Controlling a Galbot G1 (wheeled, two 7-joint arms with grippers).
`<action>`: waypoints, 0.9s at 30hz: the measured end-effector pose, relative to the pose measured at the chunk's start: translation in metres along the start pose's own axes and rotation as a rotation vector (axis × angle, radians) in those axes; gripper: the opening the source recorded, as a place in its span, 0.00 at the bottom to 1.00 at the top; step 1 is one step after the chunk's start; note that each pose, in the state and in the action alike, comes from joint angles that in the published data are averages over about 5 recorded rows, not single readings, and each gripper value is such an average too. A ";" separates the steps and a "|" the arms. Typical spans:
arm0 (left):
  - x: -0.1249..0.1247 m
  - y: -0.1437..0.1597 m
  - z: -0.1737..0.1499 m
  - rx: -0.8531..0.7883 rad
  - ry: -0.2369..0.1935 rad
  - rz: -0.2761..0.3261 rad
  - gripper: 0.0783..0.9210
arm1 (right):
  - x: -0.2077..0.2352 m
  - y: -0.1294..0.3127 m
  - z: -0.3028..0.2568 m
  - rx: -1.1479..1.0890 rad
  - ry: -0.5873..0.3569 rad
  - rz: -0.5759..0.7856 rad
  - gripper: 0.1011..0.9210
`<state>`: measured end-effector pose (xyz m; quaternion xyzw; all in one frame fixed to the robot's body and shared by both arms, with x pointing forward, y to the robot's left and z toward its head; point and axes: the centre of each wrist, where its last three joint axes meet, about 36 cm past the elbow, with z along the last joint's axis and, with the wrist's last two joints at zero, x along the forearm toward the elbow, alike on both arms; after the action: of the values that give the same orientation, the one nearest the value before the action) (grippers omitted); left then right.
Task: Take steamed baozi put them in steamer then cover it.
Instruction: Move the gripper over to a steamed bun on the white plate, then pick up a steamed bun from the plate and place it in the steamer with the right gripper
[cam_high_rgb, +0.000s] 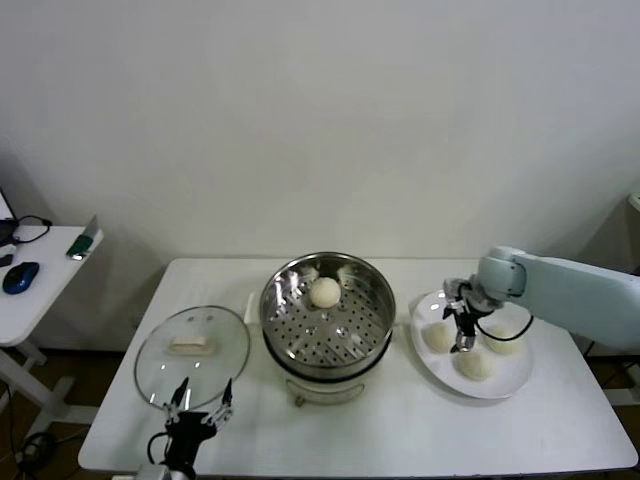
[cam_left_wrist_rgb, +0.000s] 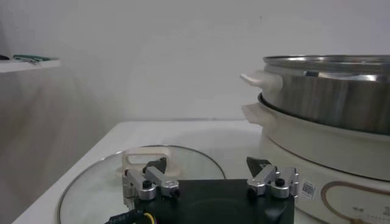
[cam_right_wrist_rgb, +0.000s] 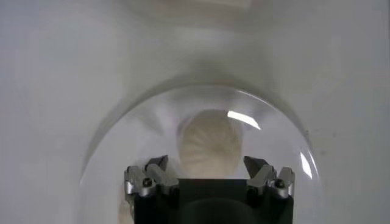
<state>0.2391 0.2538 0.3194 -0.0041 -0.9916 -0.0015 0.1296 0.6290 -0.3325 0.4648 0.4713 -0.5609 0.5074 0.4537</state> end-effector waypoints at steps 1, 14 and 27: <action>0.000 0.000 0.000 0.000 -0.001 0.000 0.88 | -0.002 0.000 0.000 -0.001 0.001 0.001 0.88; -0.003 0.000 0.000 0.000 -0.005 -0.002 0.88 | -0.009 -0.003 0.001 -0.019 -0.004 -0.007 0.74; -0.003 -0.002 0.000 0.000 -0.009 0.000 0.88 | 0.023 -0.013 0.010 -0.024 -0.042 -0.011 0.68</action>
<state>0.2415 0.2522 0.3183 -0.0041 -0.9921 -0.0016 0.1252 0.6384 -0.3445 0.4884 0.4793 -0.5739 0.4882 0.4502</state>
